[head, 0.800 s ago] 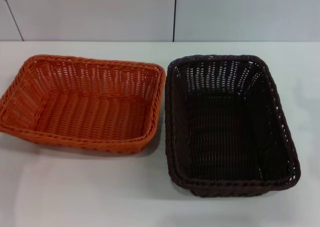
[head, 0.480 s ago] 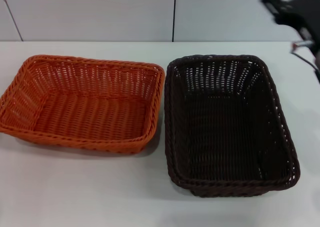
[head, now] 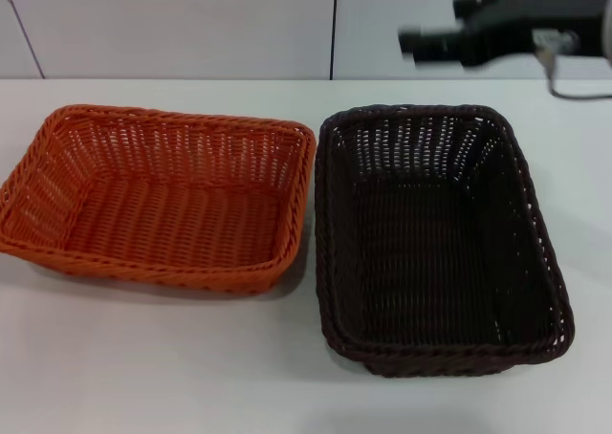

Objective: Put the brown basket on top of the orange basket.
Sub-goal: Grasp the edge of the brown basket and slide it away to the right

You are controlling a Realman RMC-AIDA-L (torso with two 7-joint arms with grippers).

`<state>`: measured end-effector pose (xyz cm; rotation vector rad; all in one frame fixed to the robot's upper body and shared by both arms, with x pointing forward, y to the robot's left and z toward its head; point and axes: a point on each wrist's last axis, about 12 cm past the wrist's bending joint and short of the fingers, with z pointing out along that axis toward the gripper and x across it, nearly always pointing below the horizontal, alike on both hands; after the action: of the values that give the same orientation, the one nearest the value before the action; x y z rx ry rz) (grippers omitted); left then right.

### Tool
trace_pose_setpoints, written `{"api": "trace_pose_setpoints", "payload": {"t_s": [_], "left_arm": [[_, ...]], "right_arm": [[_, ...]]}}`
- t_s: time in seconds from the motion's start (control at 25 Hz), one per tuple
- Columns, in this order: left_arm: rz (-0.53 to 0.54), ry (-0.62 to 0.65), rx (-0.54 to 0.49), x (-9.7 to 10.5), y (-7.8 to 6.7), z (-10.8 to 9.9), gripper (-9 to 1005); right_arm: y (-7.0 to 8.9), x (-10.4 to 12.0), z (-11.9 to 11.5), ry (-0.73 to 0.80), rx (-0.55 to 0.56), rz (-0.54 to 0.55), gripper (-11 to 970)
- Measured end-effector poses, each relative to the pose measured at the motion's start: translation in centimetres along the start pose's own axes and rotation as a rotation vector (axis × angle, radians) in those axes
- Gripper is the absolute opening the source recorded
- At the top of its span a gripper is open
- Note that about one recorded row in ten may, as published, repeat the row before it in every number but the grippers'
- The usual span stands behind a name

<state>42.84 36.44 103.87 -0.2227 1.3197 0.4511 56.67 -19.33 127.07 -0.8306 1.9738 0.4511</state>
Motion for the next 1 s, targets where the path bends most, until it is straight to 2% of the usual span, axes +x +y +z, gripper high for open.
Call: {"api": "trace_pose_setpoints", "payload": {"t_s": [0.04, 0.08, 0.12, 0.16, 0.2, 0.24, 0.32, 0.36, 0.4, 0.6, 0.76, 0.88, 1.0], "left_arm": [[0.0, 0.0, 0.0, 0.0, 0.0, 0.0, 784], [-0.001, 0.014, -0.007, 0.3, 0.0, 0.1, 784], [0.006, 0.031, -0.012, 0.7, 0.0, 0.2, 784], [0.007, 0.033, -0.013, 0.8, 0.0, 0.3, 783], [0.008, 0.037, -0.016, 0.9, -0.1, 0.3, 783], [0.008, 0.037, -0.016, 0.9, -0.1, 0.3, 783], [0.005, 0.049, -0.027, 1.1, -0.1, 0.4, 783], [0.005, 0.051, -0.031, 1.1, 0.0, 0.4, 783], [0.005, 0.051, -0.032, 1.1, 0.0, 0.4, 783], [0.008, 0.055, -0.034, 1.2, 0.0, 0.3, 783], [0.003, 0.062, -0.032, 1.3, -0.1, 0.1, 783], [-0.003, 0.069, -0.024, 1.4, -0.4, -0.1, 783], [-0.005, 0.07, -0.021, 1.4, -0.5, -0.2, 783]], "right_arm": [[0.5, 0.0, -0.4, 0.057, -0.045, -0.022, 779], [0.5, 0.0, -0.4, 0.057, -0.045, -0.022, 778], [1.2, 0.2, -0.8, 0.164, -0.128, -0.069, 778], [1.2, 0.2, -0.8, 0.164, -0.128, -0.069, 778], [1.9, 0.8, -1.0, 0.267, -0.217, -0.116, 778], [1.9, 0.8, -1.0, 0.267, -0.217, -0.116, 778], [2.6, 1.6, -1.1, 0.382, -0.313, -0.164, 778], [2.6, 1.6, -1.1, 0.382, -0.313, -0.164, 778], [2.9, 2.0, -1.2, 0.436, -0.358, -0.177, 778], [3.2, 2.7, -1.6, 0.524, -0.427, -0.197, 778], [3.1, 3.0, -1.4, 0.553, -0.432, -0.2, 778], [2.9, 3.4, -0.9, 0.581, -0.431, -0.202, 778], [2.9, 3.9, 0.8, 0.625, -0.444, -0.202, 778]]}}
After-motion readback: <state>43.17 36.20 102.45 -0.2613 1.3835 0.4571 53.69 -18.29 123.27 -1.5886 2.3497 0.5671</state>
